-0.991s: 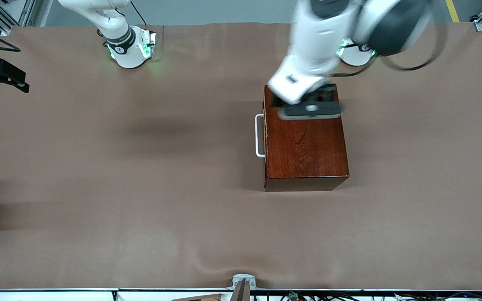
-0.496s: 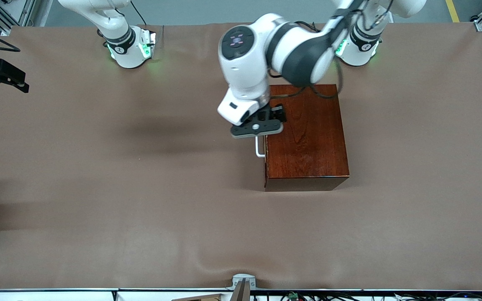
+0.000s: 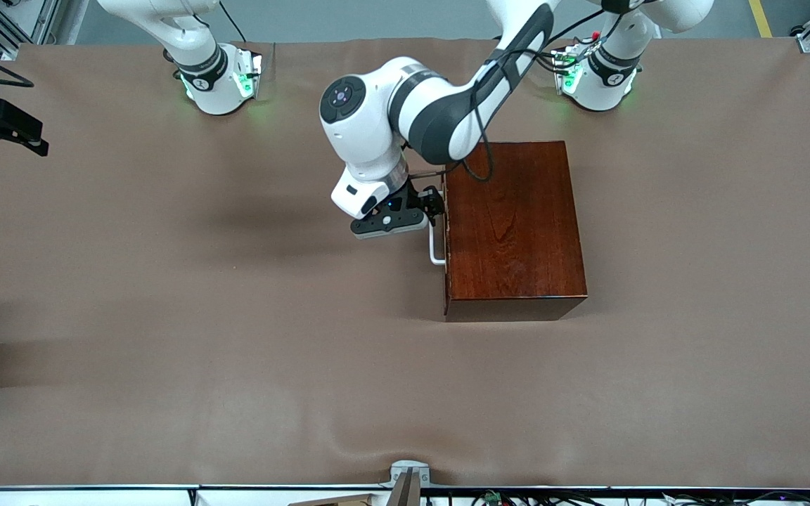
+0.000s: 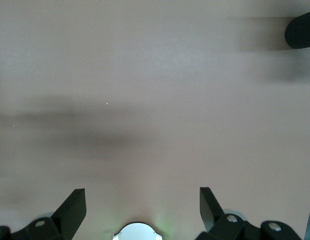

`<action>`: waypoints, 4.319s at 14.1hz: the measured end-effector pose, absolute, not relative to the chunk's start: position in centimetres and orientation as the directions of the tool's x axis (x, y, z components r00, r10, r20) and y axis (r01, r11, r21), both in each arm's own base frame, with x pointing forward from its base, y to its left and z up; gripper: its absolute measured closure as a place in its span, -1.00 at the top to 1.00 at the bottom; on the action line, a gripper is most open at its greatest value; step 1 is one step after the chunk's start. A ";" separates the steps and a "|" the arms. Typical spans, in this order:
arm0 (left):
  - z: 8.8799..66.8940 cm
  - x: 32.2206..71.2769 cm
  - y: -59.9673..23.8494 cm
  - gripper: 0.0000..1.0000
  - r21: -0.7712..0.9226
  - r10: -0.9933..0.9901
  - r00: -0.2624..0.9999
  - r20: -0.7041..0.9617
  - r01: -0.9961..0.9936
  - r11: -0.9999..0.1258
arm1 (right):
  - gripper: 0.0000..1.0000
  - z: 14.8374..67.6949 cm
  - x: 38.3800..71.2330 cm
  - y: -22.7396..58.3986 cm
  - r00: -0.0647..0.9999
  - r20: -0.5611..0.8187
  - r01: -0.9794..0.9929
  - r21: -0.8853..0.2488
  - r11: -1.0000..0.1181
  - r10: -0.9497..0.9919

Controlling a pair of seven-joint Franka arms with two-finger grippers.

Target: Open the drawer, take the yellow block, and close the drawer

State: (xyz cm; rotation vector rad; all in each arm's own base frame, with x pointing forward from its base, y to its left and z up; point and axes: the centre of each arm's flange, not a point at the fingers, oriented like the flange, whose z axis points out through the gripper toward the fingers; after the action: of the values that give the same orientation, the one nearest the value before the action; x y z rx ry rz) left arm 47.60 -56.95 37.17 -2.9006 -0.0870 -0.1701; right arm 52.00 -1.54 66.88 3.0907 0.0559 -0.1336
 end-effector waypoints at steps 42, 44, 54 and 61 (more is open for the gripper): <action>27.9 45.7 -58.1 1.00 -0.342 -0.039 0.998 0.039 -0.024 -0.939 | 1.00 66.9 52.0 -1.6 0.996 -0.087 0.036 0.046 -0.998 0.032; 28.1 45.7 -58.6 1.00 -0.316 -0.023 0.998 0.061 -0.003 -0.949 | 1.00 66.9 52.0 -1.6 0.996 -0.087 0.036 0.046 -0.998 0.032; 28.6 46.0 -59.6 1.00 -0.228 0.047 0.993 0.105 0.070 -0.971 | 1.00 66.8 52.1 -1.7 0.996 -0.088 0.036 0.046 -0.998 0.031; 28.9 46.2 -59.9 1.00 -0.187 0.097 0.988 0.116 0.118 -0.975 | 1.00 66.3 52.3 -1.7 0.995 -0.097 0.035 0.047 -0.998 0.030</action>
State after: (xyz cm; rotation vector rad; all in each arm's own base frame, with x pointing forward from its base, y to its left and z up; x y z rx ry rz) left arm 46.24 -59.87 28.88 -2.9381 -0.1608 -0.1580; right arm 52.35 -1.72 66.34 3.0891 0.0508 -0.1497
